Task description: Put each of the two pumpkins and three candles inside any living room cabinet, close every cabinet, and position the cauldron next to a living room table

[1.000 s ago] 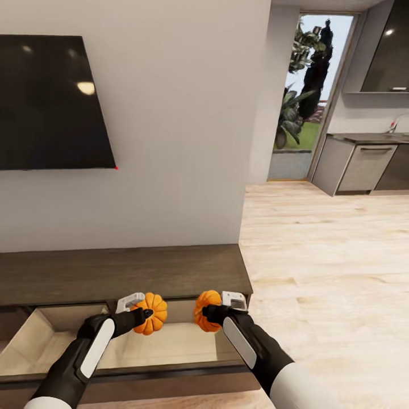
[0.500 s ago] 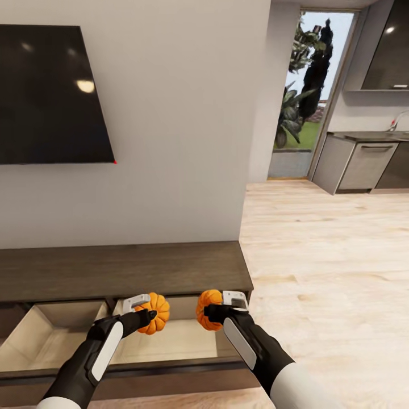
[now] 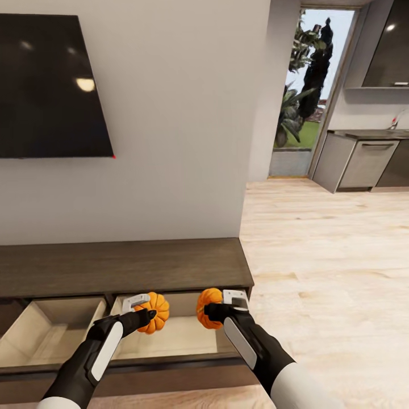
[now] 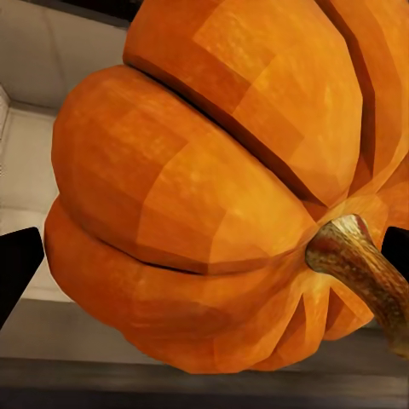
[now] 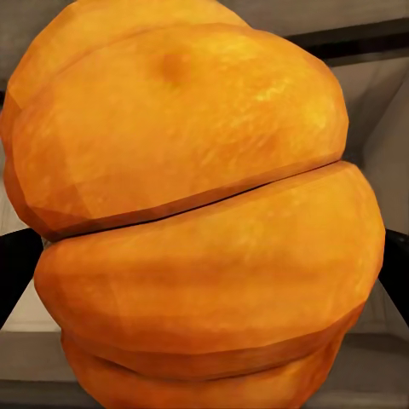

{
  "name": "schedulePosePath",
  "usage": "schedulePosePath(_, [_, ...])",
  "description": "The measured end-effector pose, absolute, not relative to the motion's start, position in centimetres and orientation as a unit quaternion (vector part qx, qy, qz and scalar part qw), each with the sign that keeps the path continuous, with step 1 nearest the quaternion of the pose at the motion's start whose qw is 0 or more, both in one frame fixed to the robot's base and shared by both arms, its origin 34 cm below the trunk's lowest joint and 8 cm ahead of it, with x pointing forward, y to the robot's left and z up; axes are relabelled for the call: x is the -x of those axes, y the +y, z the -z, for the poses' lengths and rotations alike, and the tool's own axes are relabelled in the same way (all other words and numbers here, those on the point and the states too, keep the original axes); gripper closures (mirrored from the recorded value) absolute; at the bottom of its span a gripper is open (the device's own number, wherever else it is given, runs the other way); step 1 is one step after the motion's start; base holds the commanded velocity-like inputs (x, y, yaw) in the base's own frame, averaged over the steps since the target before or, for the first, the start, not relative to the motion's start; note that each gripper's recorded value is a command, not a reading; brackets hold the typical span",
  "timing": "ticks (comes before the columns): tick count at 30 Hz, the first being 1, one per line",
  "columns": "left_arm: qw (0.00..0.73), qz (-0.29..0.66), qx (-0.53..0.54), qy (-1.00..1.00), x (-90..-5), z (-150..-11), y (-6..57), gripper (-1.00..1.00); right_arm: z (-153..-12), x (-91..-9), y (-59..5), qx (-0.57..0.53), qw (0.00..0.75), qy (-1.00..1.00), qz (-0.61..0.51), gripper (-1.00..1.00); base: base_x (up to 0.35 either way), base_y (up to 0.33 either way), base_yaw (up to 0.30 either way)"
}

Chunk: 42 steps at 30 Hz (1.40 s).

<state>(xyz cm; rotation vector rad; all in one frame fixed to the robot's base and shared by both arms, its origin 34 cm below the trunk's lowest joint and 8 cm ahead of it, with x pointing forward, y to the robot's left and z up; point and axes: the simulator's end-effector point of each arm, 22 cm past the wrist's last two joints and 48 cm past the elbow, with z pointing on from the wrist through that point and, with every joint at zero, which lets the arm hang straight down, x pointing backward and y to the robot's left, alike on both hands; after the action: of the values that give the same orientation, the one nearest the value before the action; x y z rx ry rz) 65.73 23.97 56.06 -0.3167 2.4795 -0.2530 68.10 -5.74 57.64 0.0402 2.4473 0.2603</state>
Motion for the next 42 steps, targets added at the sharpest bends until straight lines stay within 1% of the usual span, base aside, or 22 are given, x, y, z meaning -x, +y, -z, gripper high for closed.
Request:
schedulePosePath(31, [0.309,0.101,0.125,0.938,-64.6,-49.7,23.9,1.00,-51.7,-67.3,-5.4,-0.016,0.344,0.933,-0.106,1.00,0.000,0.000,0.000])
schedulePosePath(42, [0.313,0.103,0.125,0.936,-64.8,-50.1,23.9,1.00,-51.8,-67.4,-5.3,-0.015,0.345,0.932,-0.107,1.00,0.000,0.000,0.000])
